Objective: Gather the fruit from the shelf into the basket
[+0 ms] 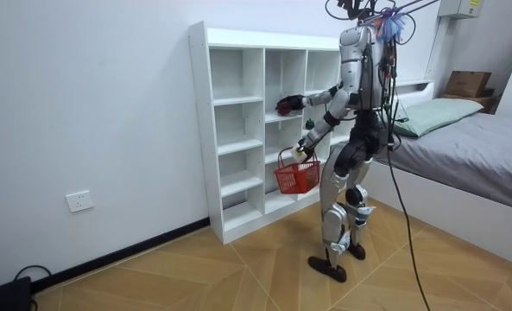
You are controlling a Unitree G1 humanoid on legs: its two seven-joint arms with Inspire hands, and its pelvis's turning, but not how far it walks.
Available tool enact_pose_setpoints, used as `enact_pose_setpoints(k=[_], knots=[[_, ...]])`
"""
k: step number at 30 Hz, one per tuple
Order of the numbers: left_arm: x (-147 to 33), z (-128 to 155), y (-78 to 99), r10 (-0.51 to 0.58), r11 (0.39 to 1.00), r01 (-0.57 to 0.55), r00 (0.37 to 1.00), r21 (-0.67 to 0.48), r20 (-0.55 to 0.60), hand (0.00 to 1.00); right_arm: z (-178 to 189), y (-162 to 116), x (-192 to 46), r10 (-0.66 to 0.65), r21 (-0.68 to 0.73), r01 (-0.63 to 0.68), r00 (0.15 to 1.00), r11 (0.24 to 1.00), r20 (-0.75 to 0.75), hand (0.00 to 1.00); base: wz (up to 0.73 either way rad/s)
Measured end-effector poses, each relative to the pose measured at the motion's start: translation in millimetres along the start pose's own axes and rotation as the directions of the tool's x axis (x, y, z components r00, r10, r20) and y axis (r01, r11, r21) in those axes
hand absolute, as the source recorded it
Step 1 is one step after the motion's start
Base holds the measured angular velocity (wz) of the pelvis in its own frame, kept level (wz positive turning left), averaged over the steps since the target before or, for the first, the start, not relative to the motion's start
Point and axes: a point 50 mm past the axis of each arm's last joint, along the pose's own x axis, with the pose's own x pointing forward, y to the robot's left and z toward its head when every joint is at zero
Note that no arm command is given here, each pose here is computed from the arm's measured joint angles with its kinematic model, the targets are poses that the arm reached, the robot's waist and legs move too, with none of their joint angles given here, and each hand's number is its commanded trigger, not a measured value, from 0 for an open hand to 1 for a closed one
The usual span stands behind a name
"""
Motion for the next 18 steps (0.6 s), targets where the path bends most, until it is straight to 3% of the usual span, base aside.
enact_pose_setpoints(k=[18], knots=[[0.6,1.2,0.6,0.017,0.999,-0.016,1.0,-0.034,0.007,1.0,-2.5,-0.7,0.4,-0.002,-0.008,0.002,1.0,1.0,-0.019,1.0,0.0]])
